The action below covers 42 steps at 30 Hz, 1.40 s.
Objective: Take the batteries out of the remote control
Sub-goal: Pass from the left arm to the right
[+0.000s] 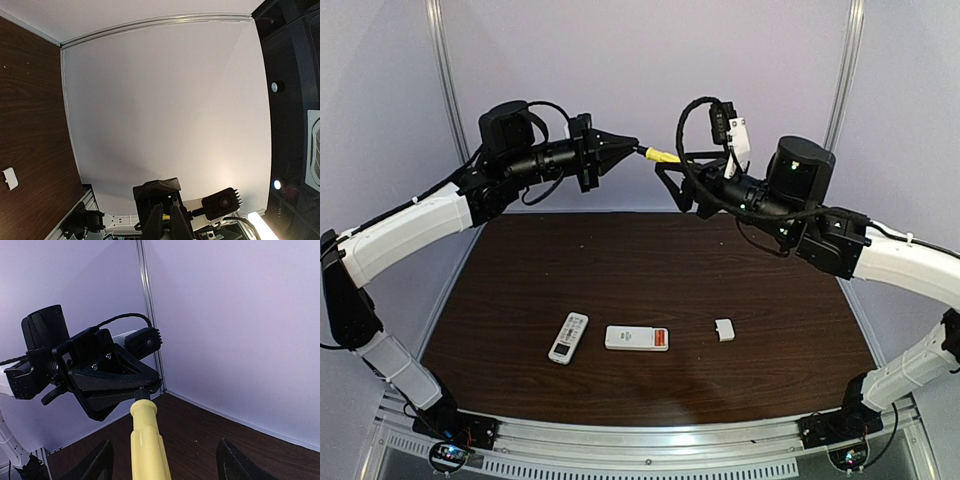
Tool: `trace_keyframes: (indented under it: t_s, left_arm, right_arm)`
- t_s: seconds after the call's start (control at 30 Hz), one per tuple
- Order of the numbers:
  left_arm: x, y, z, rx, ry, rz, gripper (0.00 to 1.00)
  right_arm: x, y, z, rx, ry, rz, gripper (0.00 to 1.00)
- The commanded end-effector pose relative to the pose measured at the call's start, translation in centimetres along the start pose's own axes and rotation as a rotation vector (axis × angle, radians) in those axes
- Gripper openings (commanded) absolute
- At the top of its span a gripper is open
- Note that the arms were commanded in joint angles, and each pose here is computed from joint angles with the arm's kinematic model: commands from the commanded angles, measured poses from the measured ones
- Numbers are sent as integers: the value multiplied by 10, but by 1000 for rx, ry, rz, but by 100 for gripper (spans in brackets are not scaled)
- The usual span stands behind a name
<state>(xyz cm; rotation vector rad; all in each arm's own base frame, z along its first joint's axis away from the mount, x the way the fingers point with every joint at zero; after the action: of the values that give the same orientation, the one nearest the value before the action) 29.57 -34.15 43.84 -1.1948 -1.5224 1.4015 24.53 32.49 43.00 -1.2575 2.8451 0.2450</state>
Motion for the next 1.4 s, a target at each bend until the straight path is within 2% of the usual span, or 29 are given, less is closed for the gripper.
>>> trace_keyframes:
  t_s: [0.0,0.7,1.37]
  left_arm:
    - [6,-29,1,-41,3,86,0]
    - [9,-35,7,-42,44,102,0]
    - [11,-37,11,-39,59,103,0]
  right_arm:
    - [-5,3,-12,30,-47,6,70]
    - [-15,9,-15,65,-68,-29,51]
    - [-20,10,-14,74,-66,-35,44]
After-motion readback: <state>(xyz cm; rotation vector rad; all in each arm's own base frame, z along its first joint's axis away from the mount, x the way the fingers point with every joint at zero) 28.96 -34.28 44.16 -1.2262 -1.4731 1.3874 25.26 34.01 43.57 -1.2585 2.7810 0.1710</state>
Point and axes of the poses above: each gripper's point midway between its finger pads, its own x axis back along the fingers, its own y axis along the line the jaws close on, z = x × y, the point moved 4 cm from there along x, back along the fingers, and after that the axes turned 1 degree about x, right-handed, at the moved point
